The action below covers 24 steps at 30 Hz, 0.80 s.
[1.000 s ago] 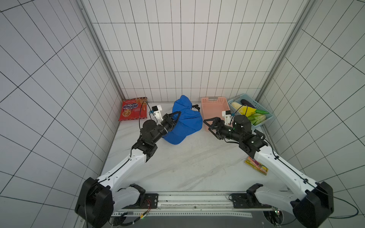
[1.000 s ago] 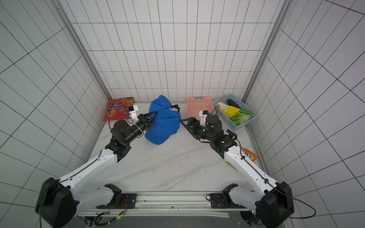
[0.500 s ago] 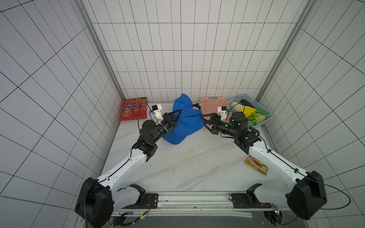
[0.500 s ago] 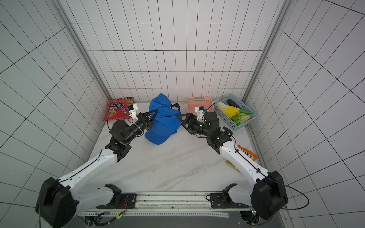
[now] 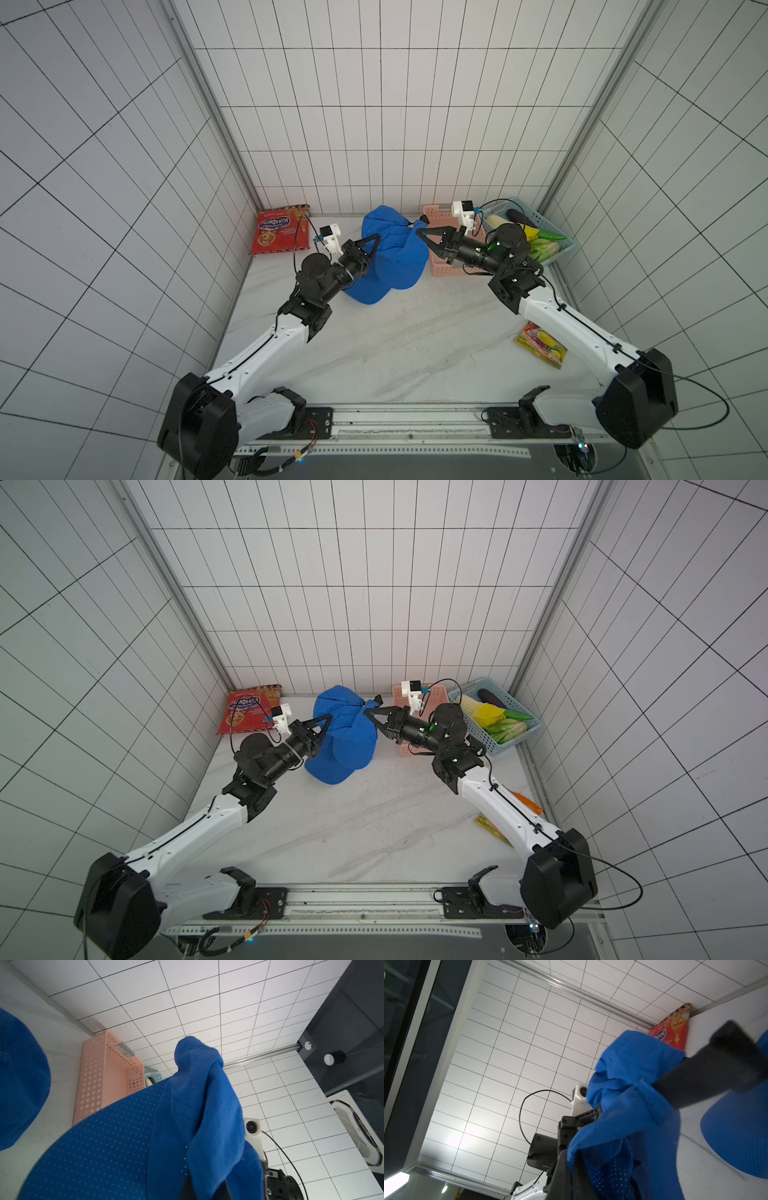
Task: Turn the baseball cap inside out
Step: Turn over the baseball cap.
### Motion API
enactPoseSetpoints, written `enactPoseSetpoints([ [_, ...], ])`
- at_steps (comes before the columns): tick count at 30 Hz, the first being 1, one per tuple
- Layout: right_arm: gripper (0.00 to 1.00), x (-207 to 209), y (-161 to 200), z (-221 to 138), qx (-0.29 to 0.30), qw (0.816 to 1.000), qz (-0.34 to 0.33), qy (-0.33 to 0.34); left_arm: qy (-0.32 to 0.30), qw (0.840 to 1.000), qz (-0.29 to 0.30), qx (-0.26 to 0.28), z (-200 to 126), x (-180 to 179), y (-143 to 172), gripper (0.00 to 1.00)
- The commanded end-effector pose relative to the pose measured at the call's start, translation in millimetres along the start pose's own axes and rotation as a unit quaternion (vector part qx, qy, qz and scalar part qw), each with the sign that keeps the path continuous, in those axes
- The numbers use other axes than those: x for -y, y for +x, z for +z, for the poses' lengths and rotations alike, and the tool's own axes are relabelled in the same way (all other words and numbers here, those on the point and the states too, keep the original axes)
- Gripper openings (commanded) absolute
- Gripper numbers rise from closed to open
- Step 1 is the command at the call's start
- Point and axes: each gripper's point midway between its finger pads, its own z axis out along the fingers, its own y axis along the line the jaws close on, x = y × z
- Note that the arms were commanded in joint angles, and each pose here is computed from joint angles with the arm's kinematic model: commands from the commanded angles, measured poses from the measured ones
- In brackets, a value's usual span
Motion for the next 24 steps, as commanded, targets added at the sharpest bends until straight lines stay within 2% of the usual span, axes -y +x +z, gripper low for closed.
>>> enactPoseSetpoints([
  [1,0.00,-70.7,3.3,-6.9,-0.020,0.990,-0.105,-0.095,-0.053,0.998,-0.032,0.004,-1.5,-36.9,3.3,0.00],
  [4,0.00,-83.5,5.2,-13.4,-0.017,0.985,-0.140,-0.102,-0.056,0.998,-0.030,-0.025,7.7,-44.1,12.4,0.00],
  [6,0.00,-77.3,4.1,-15.8,-0.006,0.986,-0.144,-0.081,-0.055,0.997,-0.025,-0.046,13.9,-46.3,19.4,0.05],
  [7,0.00,-73.2,3.9,-16.6,-0.003,0.987,-0.146,-0.070,-0.051,0.997,-0.019,-0.053,15.9,-46.4,21.5,0.10],
  [8,0.00,-70.2,2.2,-18.2,0.005,0.987,-0.149,-0.060,-0.048,0.997,-0.015,-0.057,16.9,-45.7,22.3,0.17],
  [11,0.00,-54.0,-4.2,-22.7,0.031,0.990,-0.139,-0.023,-0.045,0.997,-0.001,-0.059,14.5,-43.6,23.2,0.54],
  [13,0.00,-44.5,-11.5,-27.6,0.057,0.990,-0.132,0.003,-0.051,0.997,0.010,-0.058,9.2,-45.1,23.3,0.73],
  [15,0.00,-32.3,-19.5,-33.8,0.085,0.988,-0.124,0.036,-0.063,0.996,0.018,-0.058,2.3,-49.1,24.2,0.86],
  [18,0.00,-22.8,-31.8,-41.2,0.126,0.983,-0.118,0.069,-0.074,0.995,0.020,-0.061,-9.2,-56.2,28.6,0.94],
  [21,0.00,-19.7,-42.3,-47.0,0.164,0.976,-0.112,0.086,-0.066,0.995,0.021,-0.077,-18.2,-58.7,37.6,0.96],
  [24,0.00,-13.5,-50.5,-50.7,0.194,0.969,-0.108,0.109,-0.018,0.993,0.051,-0.104,-21.5,-40.7,51.3,0.96],
])
